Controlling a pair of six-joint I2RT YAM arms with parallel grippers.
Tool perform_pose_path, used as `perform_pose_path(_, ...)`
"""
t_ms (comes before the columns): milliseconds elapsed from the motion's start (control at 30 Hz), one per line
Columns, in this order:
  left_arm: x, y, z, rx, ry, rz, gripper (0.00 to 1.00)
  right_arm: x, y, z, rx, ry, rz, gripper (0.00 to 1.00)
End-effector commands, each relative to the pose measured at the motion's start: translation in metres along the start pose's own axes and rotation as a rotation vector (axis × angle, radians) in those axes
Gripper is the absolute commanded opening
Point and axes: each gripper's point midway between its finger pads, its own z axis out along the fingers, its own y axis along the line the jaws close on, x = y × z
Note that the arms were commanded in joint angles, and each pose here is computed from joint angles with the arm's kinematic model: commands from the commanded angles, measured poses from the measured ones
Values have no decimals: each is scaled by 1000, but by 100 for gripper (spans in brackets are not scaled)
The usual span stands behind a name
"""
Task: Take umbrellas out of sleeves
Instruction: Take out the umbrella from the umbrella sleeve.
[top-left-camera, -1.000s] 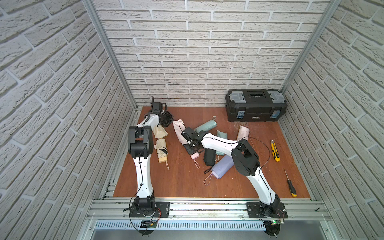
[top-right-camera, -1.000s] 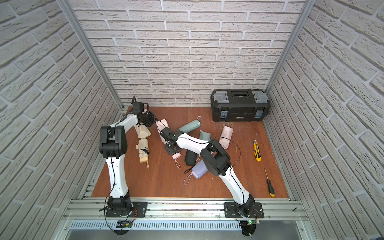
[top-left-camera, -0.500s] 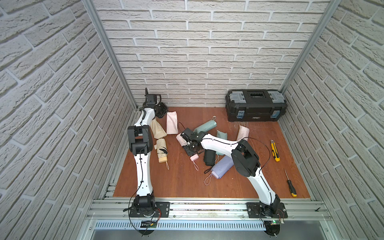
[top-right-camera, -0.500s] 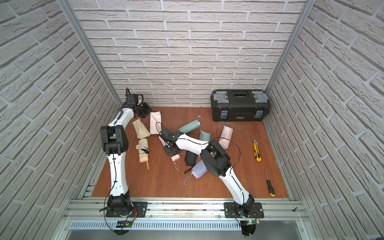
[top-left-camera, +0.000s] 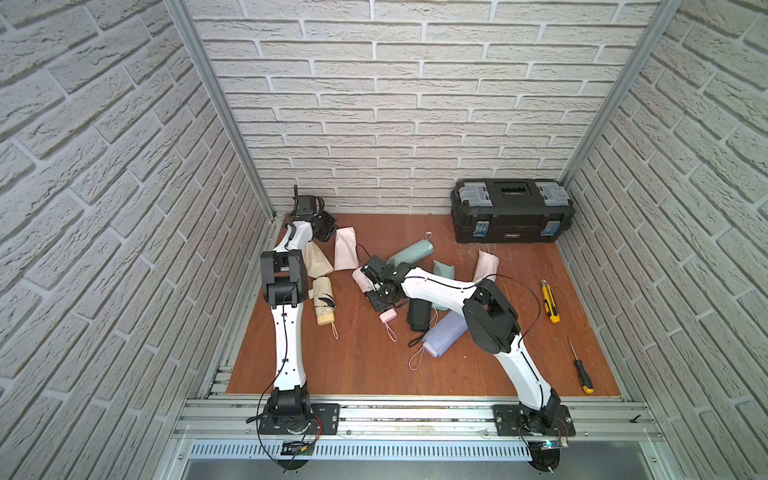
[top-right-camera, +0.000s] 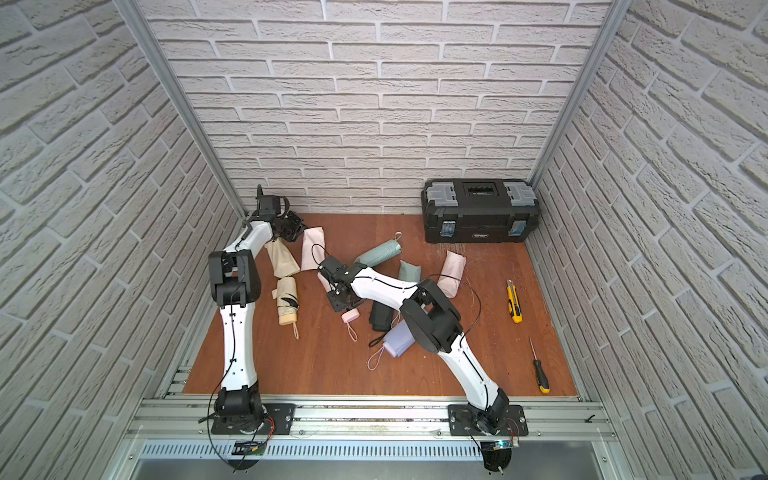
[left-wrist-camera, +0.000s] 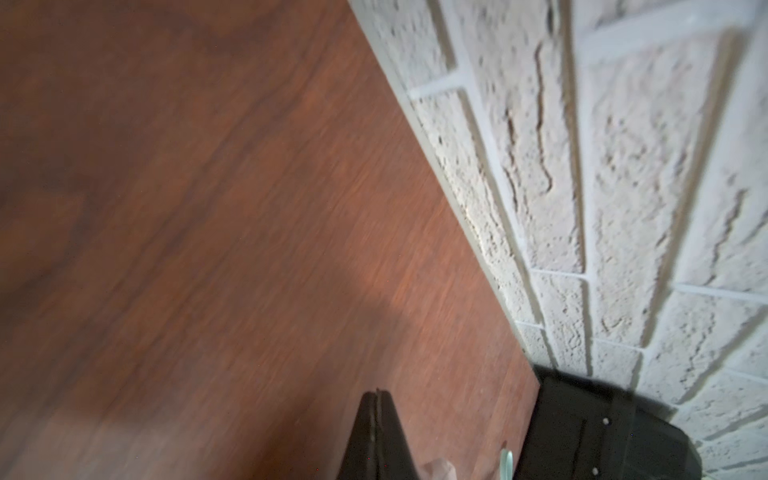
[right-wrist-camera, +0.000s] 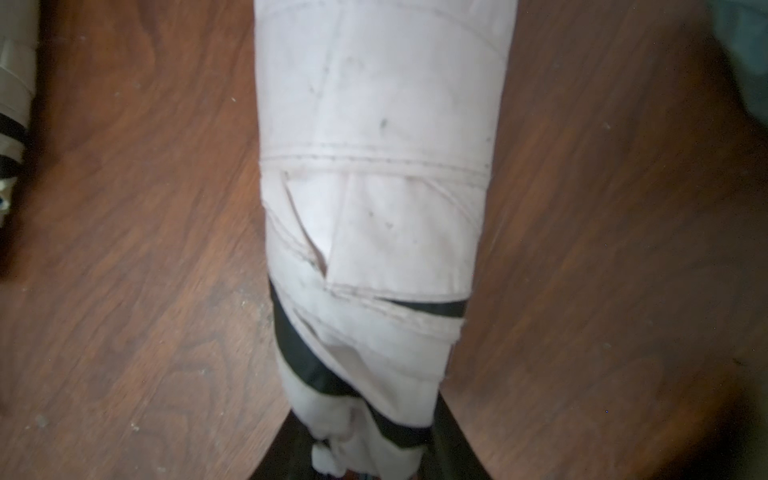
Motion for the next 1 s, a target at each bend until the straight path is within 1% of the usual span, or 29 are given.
perform_pose_path(0, -23, -15, -3, 54, -82, -34, 0, -12, 14, -20, -40, -39, 5, 22)
perform_pose_path(100, -23, -19, -3, 71, -78, -22, 0, -12, 18, -21, -49, -40, 2, 22)
perform_pose_path(133, -21, -20, -3, 73, -73, -19, 3, -12, 20, -21, -53, -39, -1, 22)
perform_pose_path(167, -21, -22, -3, 79, -73, -17, 9, -12, 22, -21, -59, -39, -1, 22)
perform_pose_path(233, -21, -23, -5, 84, -72, -9, 33, -12, 25, -19, -71, -35, 0, 22)
perform_pose_path(267, -22, -25, -7, 88, -69, -2, 43, -14, 28, -21, -78, -40, -1, 22)
perform_pose_path(300, -21, -28, -9, 92, -64, 8, 47, -14, 29, -20, -82, -39, -2, 22)
perform_pose_path(400, -15, -40, -21, 115, -49, 39, 50, -16, 33, -20, -95, -42, -2, 22)
perform_pose_path(467, -8, -48, -34, 122, -47, 70, 50, -19, 34, -22, -102, -49, -3, 25)
perform_pose_path(533, 5, -55, -49, 130, -39, 106, 50, -22, 36, -24, -110, -58, -8, 35)
perform_pose_path(567, 14, -59, -58, 135, -37, 128, 50, -24, 37, -27, -118, -63, -14, 43)
perform_pose_path(600, 23, -63, -66, 137, -33, 153, 50, -25, 38, -29, -126, -69, -21, 53)
perform_pose_path(633, 31, -65, -73, 134, -33, 175, 50, -27, 38, -30, -126, -74, -25, 59)
perform_pose_path(700, 51, -68, -88, 115, -25, 238, 50, -30, 39, -36, -128, -85, -34, 60)
perform_pose_path(833, 88, -59, -106, 45, 0, 350, 50, -33, 38, -48, -130, -103, -46, 61)
perform_pose_path(967, 121, -42, -115, 19, 51, 406, 49, -23, 31, -62, -117, -120, -43, 59)
